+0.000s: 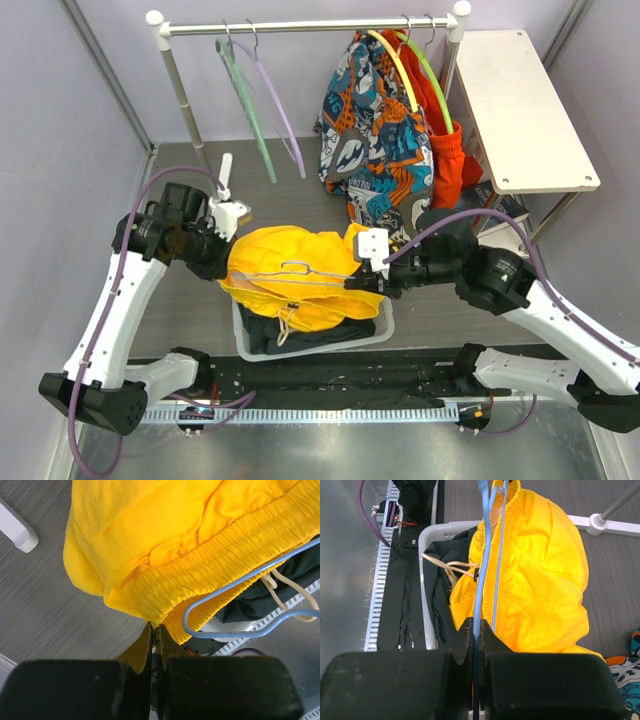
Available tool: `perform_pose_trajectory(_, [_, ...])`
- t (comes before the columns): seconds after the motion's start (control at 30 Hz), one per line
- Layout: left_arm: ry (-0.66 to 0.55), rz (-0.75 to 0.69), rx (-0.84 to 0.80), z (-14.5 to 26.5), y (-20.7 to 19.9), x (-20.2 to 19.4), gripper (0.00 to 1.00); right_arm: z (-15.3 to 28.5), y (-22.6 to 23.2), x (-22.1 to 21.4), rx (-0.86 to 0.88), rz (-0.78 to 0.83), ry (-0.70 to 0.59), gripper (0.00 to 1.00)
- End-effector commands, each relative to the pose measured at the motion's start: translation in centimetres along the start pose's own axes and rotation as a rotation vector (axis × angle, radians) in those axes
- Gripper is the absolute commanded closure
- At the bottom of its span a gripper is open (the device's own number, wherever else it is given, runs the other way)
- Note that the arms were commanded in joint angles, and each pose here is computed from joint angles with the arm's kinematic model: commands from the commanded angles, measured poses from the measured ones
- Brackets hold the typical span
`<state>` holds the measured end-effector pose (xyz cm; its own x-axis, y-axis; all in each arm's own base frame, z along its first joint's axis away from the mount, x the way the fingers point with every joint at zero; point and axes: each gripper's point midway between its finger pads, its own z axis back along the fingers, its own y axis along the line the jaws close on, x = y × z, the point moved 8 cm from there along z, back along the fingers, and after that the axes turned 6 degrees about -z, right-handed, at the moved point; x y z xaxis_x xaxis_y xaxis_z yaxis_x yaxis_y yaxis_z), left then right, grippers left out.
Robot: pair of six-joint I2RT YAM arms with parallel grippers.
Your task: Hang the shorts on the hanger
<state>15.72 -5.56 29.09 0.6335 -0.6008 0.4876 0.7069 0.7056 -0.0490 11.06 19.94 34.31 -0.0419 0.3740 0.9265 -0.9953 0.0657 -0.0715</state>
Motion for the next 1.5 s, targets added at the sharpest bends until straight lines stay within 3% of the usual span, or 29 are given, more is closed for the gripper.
perform_pose_trajectory(0.0, [-0.033,0.004,0.03,1.3,-0.1,0.4,1.0,-0.3,-0.6,1.7,-0.046,0.028,-0.065,0.99])
perform_pose_trajectory(0.37, [-0.086,0.032,-0.006,2.7,-0.6,1.9,1.0,-3.4,-1.0,0.2,-0.059,0.007,0.005,0.99])
perform_pose_trajectory(0.73, [-0.119,0.079,-0.07,2.3,-1.1,2.7,1.0,-5.2,-2.5,2.2,-0.19,-0.082,-0.156,0.99])
perform_pose_trajectory(1.0, [-0.147,0.053,-0.194,1.6,-2.1,2.4,1.0,-7.7,-2.4,0.2,-0.176,-0.099,-0.174,0.99])
perform_pose_trajectory(1.07, [-0.13,0.02,-0.223,1.7,-2.4,2.0,0.89,-8.0,-2.7,-0.2,-0.202,-0.097,-0.184,0.99])
perform_pose_trajectory(1.1, [-0.111,-0.021,-0.243,1.9,-2.6,1.4,0.63,-8.0,-2.8,-0.4,-0.216,-0.098,-0.182,0.99])
perform_pose_trajectory(1.17, [-0.169,-0.103,-0.233,3.1,-2.6,1.0,0.31,-7.8,-2.9,-0.9,-0.244,-0.09,-0.192,0.99])
perform_pose_trajectory(1.27, [-0.235,-0.221,-0.122,3.8,-1.8,0.6,0.21,-7.7,-2.6,-1.6,-0.233,-0.077,-0.203,0.99])
perform_pose_trajectory(1.3, [-0.252,-0.343,-0.028,4.2,-1.0,0.3,0.21,-7.8,-2.5,-1.9,-0.228,-0.071,-0.196,0.99])
perform_pose_trajectory(1.4, [-0.224,-0.555,0.087,3.9,0.6,-0.5,0.2,-7.7,-2.3,-2.2,-0.214,-0.056,-0.195,0.99])
perform_pose_trajectory(1.47, [-0.188,-0.64,0.072,3.6,1.1,-1.0,0.2,-7.7,-2.3,-2.2,-0.213,-0.042,-0.195,0.99])
